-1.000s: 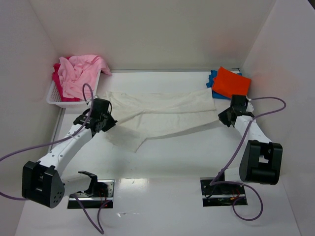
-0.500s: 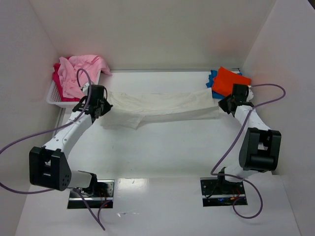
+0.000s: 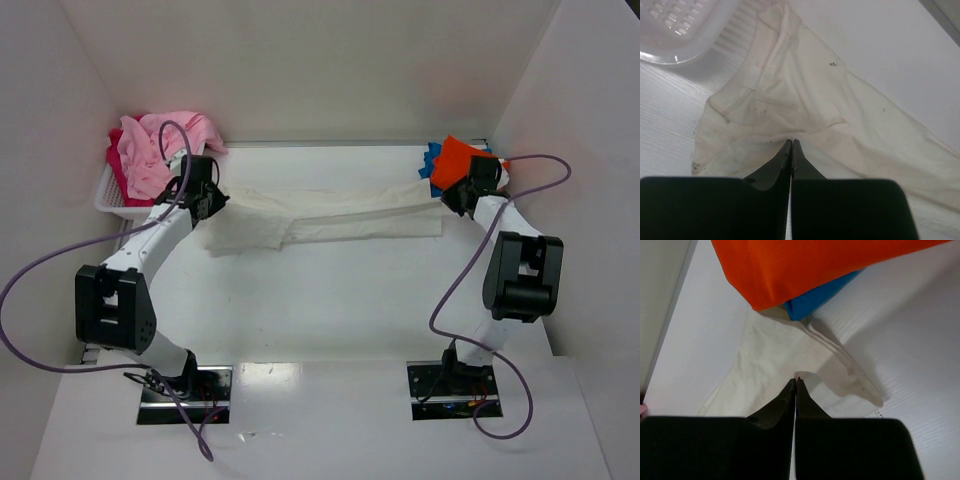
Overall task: Fold and stack the t-shirts
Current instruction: Fold the other side of the tshirt into a rectangle
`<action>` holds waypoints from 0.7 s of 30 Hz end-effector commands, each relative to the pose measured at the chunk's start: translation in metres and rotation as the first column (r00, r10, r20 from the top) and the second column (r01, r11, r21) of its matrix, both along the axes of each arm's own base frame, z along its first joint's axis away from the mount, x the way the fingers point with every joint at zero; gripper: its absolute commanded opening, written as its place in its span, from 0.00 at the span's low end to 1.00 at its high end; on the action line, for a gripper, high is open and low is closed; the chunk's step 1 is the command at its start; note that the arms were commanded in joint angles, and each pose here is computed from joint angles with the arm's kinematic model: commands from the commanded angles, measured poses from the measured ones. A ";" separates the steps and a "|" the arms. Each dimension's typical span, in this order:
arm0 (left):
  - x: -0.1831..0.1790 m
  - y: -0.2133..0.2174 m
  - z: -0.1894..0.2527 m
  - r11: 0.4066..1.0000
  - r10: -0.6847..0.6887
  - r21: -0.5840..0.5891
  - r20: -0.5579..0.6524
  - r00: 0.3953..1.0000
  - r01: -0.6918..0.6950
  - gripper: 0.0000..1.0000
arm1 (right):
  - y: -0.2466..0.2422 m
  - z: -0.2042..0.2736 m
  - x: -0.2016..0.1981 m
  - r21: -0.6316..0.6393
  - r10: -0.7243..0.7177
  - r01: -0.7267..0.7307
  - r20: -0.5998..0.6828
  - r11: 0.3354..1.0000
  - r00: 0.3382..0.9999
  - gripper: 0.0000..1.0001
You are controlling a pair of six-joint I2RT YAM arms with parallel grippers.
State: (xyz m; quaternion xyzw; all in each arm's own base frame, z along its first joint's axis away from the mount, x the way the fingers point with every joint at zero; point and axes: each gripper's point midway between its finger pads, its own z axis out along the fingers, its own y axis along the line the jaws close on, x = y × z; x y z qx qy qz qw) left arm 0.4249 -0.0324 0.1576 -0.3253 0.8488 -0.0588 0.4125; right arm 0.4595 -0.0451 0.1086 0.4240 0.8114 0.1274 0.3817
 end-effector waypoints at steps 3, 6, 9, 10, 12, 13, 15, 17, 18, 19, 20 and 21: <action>0.037 0.007 0.005 0.999 0.006 0.031 0.046 0.999 -0.008 0.00 | -0.011 0.010 0.036 -0.031 0.004 -0.002 0.070 1.000 0.998 0.00; 0.045 0.004 -0.005 1.000 -0.002 0.026 0.026 1.000 0.001 0.00 | -0.011 -0.002 0.037 -0.027 0.004 -0.003 0.046 1.000 0.999 0.00; 0.053 0.004 -0.017 1.000 -0.002 0.028 0.006 1.000 0.001 0.00 | -0.011 -0.008 0.041 -0.023 0.008 -0.007 0.043 1.000 0.999 0.00; 0.054 0.004 -0.017 1.000 -0.002 0.028 0.007 1.000 0.001 0.00 | -0.010 -0.013 0.042 -0.018 0.011 -0.010 0.033 1.000 0.999 0.00; 0.055 0.003 -0.025 1.000 -0.002 0.030 -0.010 1.000 0.002 0.00 | -0.009 -0.021 0.044 -0.010 0.018 -0.017 0.018 1.000 1.000 0.00; 0.057 0.003 -0.029 1.000 -0.002 0.031 -0.018 1.000 0.002 0.00 | -0.009 -0.024 0.045 -0.009 0.018 -0.018 0.014 1.000 1.000 0.00; 0.059 0.003 -0.037 0.999 -0.002 0.033 -0.033 0.999 0.004 0.02 | -0.007 -0.029 0.046 0.001 0.029 -0.029 0.008 1.000 1.000 0.09; 0.064 0.003 -0.035 0.999 -0.007 0.038 -0.028 1.000 0.009 0.05 | -0.005 -0.024 0.051 0.001 0.047 -0.048 0.037 0.999 0.998 0.17; 0.065 0.003 -0.038 0.999 -0.006 0.040 -0.033 0.999 0.007 0.06 | -0.004 -0.024 0.051 0.000 0.050 -0.050 0.040 0.999 0.998 0.19; 0.068 0.005 -0.034 0.999 0.002 0.045 -0.019 1.000 -0.001 0.09 | -0.004 -0.020 0.054 -0.009 0.065 -0.064 0.056 0.998 0.996 0.22; 0.068 0.009 -0.038 0.999 0.010 0.046 -0.028 1.000 -0.008 0.12 | -0.005 -0.009 0.058 -0.027 0.074 -0.072 0.082 0.997 0.994 0.28; 0.069 0.009 -0.038 0.999 0.011 0.046 -0.027 1.000 -0.009 0.15 | -0.005 -0.004 0.061 -0.038 0.083 -0.080 0.092 0.996 0.992 0.33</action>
